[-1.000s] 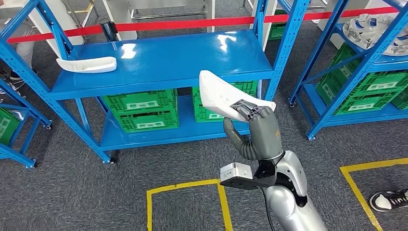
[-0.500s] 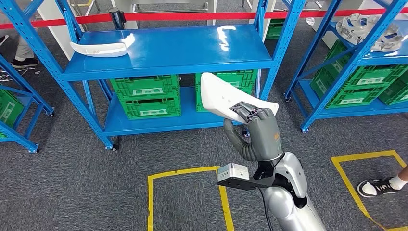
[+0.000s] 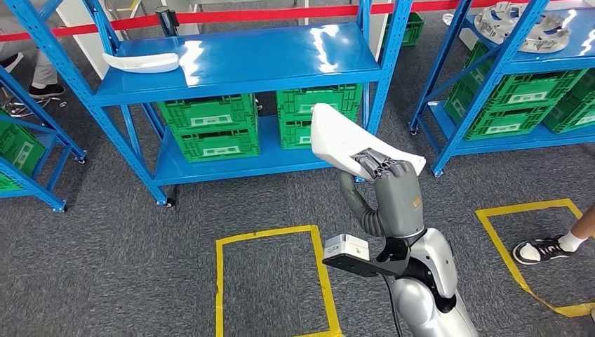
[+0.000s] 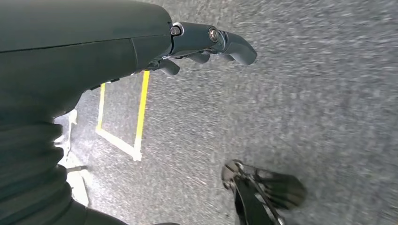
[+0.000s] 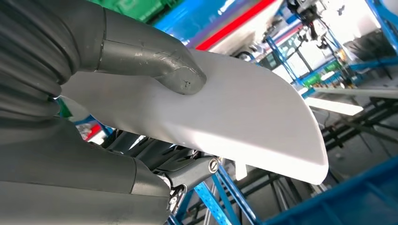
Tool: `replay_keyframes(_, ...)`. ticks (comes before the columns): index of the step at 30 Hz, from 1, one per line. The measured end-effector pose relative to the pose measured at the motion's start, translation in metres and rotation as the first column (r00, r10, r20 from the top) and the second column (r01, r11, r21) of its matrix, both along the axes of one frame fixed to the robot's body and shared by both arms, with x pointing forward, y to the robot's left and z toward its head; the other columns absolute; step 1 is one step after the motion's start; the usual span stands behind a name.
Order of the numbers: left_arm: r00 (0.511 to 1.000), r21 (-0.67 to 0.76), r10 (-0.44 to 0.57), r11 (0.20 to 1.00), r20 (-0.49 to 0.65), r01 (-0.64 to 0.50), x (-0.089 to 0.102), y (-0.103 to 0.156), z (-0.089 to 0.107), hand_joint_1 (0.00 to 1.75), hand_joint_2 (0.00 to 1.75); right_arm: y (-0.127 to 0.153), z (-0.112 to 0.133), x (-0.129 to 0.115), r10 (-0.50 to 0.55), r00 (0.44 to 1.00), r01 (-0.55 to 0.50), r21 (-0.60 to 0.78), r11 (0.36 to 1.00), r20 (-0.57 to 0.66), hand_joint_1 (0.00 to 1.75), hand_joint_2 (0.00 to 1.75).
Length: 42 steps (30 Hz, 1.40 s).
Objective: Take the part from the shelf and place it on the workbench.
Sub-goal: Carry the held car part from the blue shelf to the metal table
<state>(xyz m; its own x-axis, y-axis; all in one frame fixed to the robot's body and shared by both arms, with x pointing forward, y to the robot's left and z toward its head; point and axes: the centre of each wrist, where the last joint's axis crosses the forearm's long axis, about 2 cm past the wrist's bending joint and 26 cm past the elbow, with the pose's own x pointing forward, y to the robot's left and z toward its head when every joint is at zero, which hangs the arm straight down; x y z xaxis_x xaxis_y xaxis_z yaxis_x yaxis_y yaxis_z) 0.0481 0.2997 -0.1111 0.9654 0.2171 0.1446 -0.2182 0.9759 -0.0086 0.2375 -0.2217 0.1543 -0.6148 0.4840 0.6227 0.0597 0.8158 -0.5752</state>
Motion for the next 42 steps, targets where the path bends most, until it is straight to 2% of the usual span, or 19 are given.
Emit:
replay_keyframes(6,1.000,-0.010,-0.007,1.000,0.014,0.007,0.003,-0.005,0.000,0.00,1.75,-0.003,-0.001,-0.008,0.006,1.000,-0.006,-0.005,1.000,0.009,1.75,1.75)
replay_keyframes(19,0.997,-0.063,-0.062,0.996,0.049,0.065,0.011,-0.037,0.002,0.00,1.75,-0.012,-0.013,-0.025,0.003,1.000,-0.004,-0.058,0.998,-0.016,1.75,1.75)
replay_keyframes(29,0.992,-0.043,-0.096,0.995,-0.077,0.093,-0.001,-0.029,0.000,0.00,1.75,-0.017,-0.022,-0.037,0.000,0.998,-0.002,-0.036,0.999,-0.060,1.75,1.75)
replay_keyframes(33,0.996,-0.016,-0.050,0.999,-0.075,0.049,0.001,-0.024,0.000,0.00,1.75,-0.008,-0.024,-0.042,0.049,0.995,-0.052,-0.033,0.998,-0.084,1.75,1.75)
replay_keyframes(36,0.999,-0.008,-0.023,1.000,-0.031,0.023,0.003,-0.022,0.001,0.00,1.75,0.007,-0.020,-0.040,0.110,0.990,-0.112,-0.019,0.993,-0.091,1.75,1.75)
replay_keyframes(42,0.998,-0.002,-0.005,1.000,0.060,0.005,-0.003,-0.014,0.000,0.00,1.75,0.027,-0.016,-0.038,0.182,0.979,-0.183,-0.007,0.983,-0.094,1.75,1.75)
